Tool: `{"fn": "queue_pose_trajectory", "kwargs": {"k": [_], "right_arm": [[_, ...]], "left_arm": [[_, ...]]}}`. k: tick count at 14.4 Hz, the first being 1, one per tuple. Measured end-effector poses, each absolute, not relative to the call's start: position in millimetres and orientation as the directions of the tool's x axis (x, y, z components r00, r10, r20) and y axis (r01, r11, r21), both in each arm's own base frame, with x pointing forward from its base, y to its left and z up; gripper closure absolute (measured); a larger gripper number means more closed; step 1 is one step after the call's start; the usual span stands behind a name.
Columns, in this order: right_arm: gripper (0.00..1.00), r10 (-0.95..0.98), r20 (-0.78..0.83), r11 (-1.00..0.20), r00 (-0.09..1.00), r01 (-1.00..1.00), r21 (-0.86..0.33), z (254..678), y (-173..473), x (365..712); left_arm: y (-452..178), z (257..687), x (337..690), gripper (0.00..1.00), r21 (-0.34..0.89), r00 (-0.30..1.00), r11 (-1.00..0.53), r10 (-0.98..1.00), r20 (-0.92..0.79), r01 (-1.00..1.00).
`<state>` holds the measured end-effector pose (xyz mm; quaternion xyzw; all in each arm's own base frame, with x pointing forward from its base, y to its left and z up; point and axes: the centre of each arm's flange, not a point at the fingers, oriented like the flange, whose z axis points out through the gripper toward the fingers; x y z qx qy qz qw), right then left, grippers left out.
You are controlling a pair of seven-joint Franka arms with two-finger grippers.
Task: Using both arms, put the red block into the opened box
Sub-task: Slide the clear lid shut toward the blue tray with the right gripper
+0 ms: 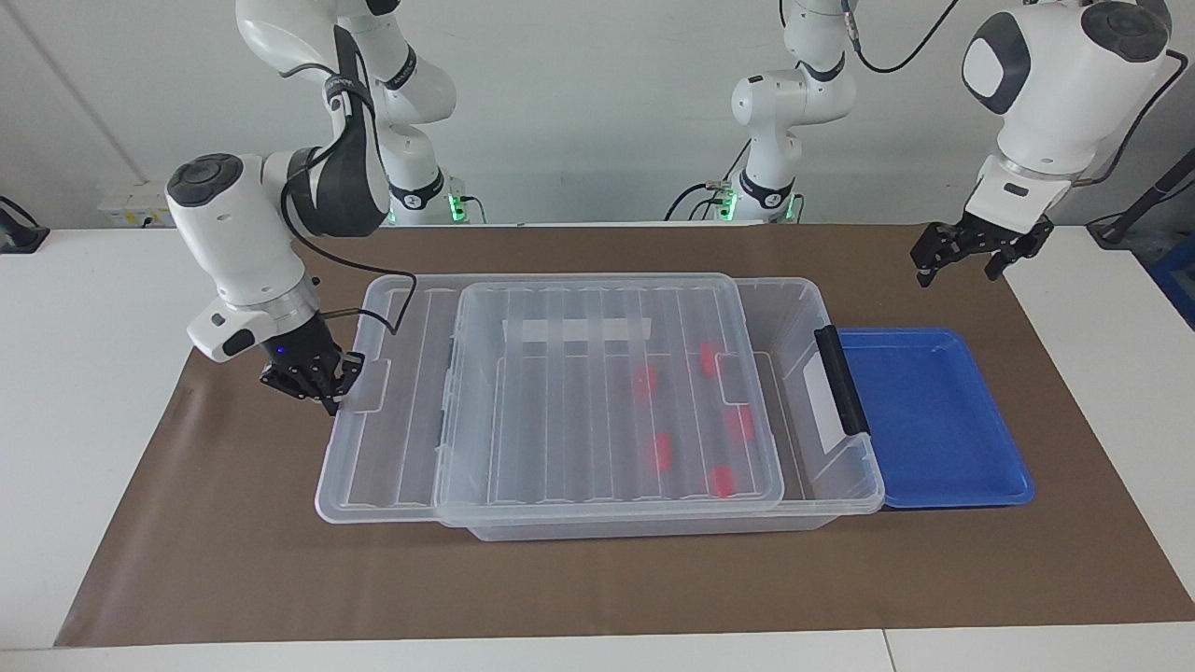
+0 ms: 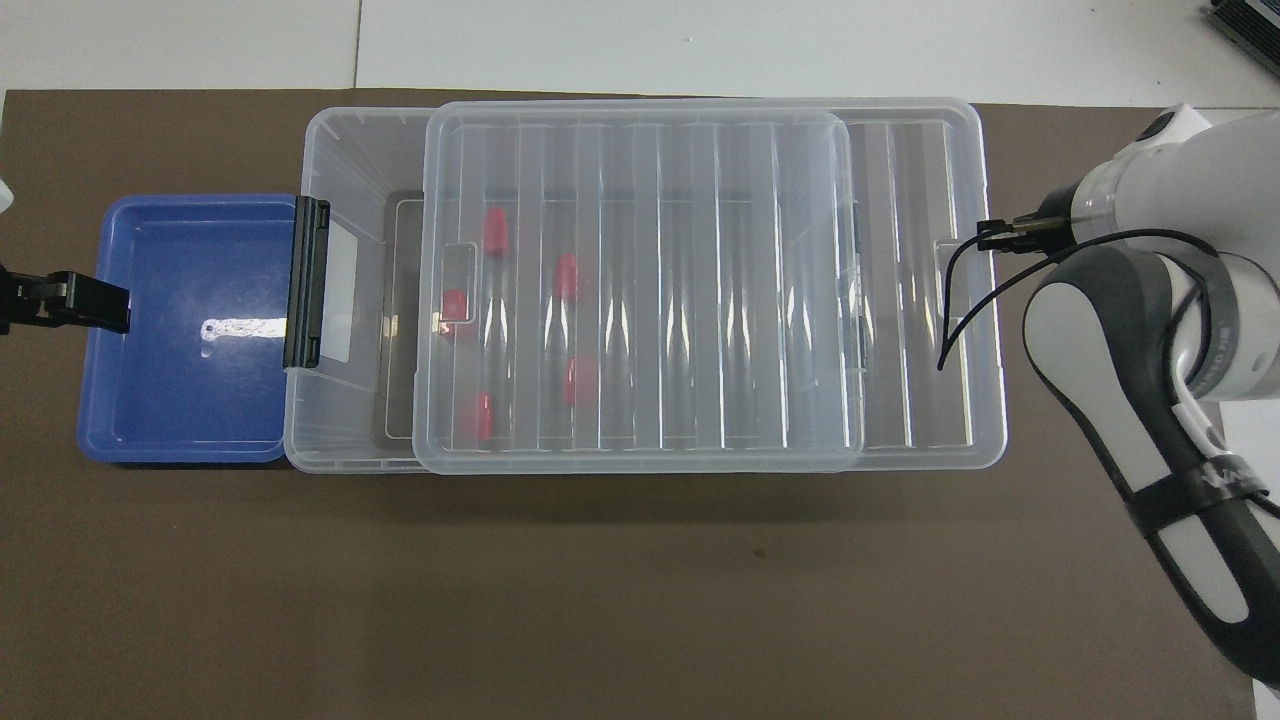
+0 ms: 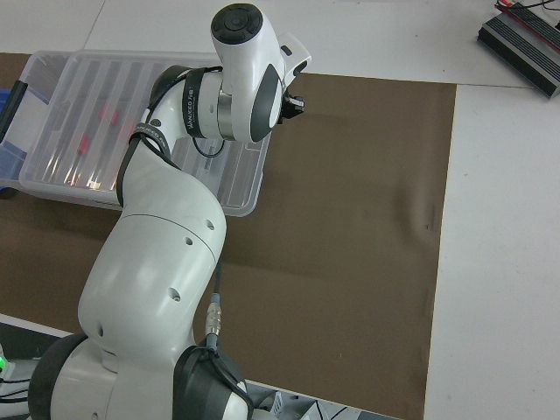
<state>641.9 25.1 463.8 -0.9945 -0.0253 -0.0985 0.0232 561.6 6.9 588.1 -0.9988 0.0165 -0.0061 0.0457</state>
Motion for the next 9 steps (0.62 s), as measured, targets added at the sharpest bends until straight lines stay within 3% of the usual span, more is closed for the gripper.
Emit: {"fn": "queue_pose_trajectory", "kwargs": {"k": [9], "right_arm": [[0.99, 0.018, 0.178, -0.993, 0.984, 0.038, -0.108, 458.8, 85.6, 635.1]], "left_arm": [[2.4, 588.2, 561.7, 0.0, -0.091, 0.999, -0.995, -0.041, 0.011, -0.04]]}}
